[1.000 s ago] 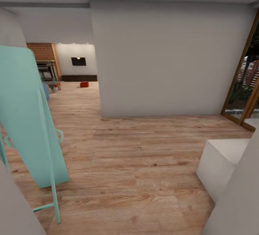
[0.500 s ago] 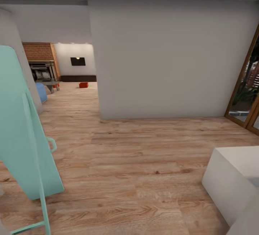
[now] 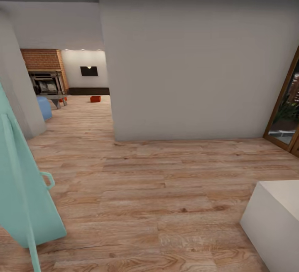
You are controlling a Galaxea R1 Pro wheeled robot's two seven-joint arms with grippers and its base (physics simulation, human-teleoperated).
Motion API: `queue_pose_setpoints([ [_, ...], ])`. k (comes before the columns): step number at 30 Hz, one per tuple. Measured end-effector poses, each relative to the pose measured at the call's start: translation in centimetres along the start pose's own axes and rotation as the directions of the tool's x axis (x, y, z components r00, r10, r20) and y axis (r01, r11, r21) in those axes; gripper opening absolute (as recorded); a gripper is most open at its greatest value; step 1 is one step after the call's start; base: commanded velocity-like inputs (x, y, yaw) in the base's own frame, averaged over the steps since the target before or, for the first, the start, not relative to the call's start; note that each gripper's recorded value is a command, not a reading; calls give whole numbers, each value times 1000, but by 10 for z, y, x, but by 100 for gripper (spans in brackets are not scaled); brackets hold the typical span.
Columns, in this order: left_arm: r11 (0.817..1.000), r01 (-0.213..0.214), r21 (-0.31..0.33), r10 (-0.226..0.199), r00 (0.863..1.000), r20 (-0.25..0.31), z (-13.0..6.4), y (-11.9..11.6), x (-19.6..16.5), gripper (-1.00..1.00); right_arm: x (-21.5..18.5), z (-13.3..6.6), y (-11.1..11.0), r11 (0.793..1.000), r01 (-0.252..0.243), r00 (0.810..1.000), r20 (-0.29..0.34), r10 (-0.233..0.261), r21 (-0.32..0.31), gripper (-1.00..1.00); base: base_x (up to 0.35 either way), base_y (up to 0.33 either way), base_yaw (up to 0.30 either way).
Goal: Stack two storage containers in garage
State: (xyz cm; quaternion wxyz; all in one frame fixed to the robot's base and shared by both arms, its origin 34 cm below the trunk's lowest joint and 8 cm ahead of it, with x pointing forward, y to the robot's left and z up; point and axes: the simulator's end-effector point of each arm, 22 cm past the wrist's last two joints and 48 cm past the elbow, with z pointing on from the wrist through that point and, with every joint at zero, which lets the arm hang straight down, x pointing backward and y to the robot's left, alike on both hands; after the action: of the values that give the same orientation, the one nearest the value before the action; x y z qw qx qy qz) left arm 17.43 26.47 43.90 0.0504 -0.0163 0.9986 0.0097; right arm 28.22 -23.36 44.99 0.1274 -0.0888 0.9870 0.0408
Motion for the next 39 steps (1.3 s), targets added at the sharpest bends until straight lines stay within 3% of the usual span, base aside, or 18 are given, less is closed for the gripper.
queue_pose_setpoints([
  [39,1000,0,0,0,1000,0,0,0,0,100,0,0,1,1000,-2,1000,-1,2,-1,100,322,0,0],
])
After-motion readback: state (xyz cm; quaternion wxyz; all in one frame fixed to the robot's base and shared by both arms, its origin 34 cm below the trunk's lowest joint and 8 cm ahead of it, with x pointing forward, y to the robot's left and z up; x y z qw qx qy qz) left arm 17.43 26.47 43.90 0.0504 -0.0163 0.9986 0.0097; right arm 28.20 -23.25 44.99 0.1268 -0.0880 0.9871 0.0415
